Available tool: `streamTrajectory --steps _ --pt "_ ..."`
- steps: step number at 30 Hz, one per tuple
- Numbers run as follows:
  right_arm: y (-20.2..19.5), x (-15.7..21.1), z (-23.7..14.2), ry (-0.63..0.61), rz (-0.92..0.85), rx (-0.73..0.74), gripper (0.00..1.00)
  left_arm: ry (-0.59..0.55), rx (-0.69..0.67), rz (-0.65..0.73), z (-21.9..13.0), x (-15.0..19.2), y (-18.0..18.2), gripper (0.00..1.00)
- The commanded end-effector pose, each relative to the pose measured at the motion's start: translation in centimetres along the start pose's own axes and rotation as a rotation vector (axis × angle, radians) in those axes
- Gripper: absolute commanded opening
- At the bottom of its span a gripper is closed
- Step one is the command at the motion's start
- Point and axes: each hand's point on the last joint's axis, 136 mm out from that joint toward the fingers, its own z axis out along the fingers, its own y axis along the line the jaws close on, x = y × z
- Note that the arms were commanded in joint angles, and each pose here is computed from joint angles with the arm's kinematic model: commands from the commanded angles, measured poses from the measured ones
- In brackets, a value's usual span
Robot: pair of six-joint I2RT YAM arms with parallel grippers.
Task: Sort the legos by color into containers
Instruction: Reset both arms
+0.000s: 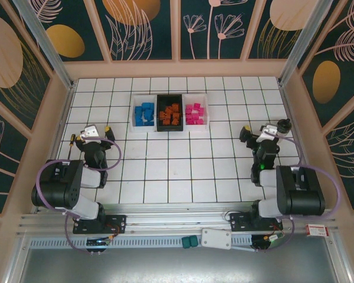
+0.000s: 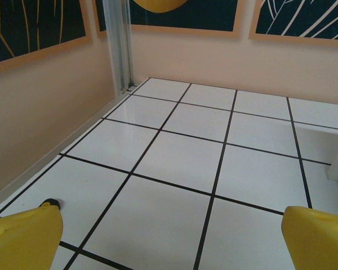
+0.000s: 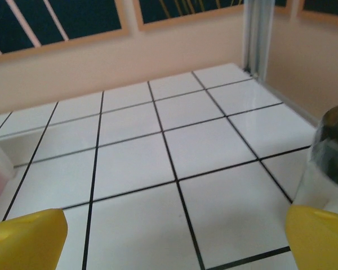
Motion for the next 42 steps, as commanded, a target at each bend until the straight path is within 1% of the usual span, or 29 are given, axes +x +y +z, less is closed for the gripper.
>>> streamTrajectory --steps 1,3,4,5,10,12,13,16,30,35,42 --pt "1.2 -1.8 -0.2 -0.119 -0.020 -0.080 0.99 -0.065 -0.003 -0.045 0.1 -1.8 0.1 0.99" --pt "1.3 -1.7 -0.3 -0.144 -0.026 -0.084 0.99 -0.064 -0.002 -0.045 0.1 -1.8 0.1 0.99" --pt "1.1 -1.1 0.2 -0.100 -0.021 -0.075 0.99 -0.064 -0.003 -0.045 0.1 -1.8 0.1 0.99" --pt "1.2 -1.0 0.9 -0.083 -0.017 -0.074 0.99 -0.064 -0.003 -0.045 0.1 -1.8 0.1 0.99" --pt "1.2 -0.9 1.1 -0.076 -0.023 -0.074 0.99 -0.063 -0.003 -0.045 0.1 -1.7 0.1 0.99" --pt "0.3 -1.2 0.8 -0.097 -0.005 -0.018 0.99 -0.062 -0.003 -0.044 0.1 -1.7 0.1 0.99" --pt "-0.8 -1.4 0.2 -0.120 0.015 0.055 0.99 -0.062 -0.002 -0.043 0.1 -1.7 0.1 0.99" --pt "-1.1 -1.7 -0.7 -0.157 0.026 0.068 0.99 -0.063 -0.002 -0.044 0.1 -1.7 0.1 0.99" --pt "-1.1 -1.9 -0.8 -0.164 0.027 0.067 0.99 -0.061 -0.002 -0.044 0.1 -1.7 0.1 0.99" --pt "-0.6 -1.3 0.4 -0.115 0.008 0.054 0.99 -0.062 -0.003 -0.044 0.1 -1.7 0.1 0.99" --pt "-0.4 -1.4 0.6 -0.113 -0.004 0.049 0.99 -0.063 -0.003 -0.044 0.1 -1.7 0.1 0.99"
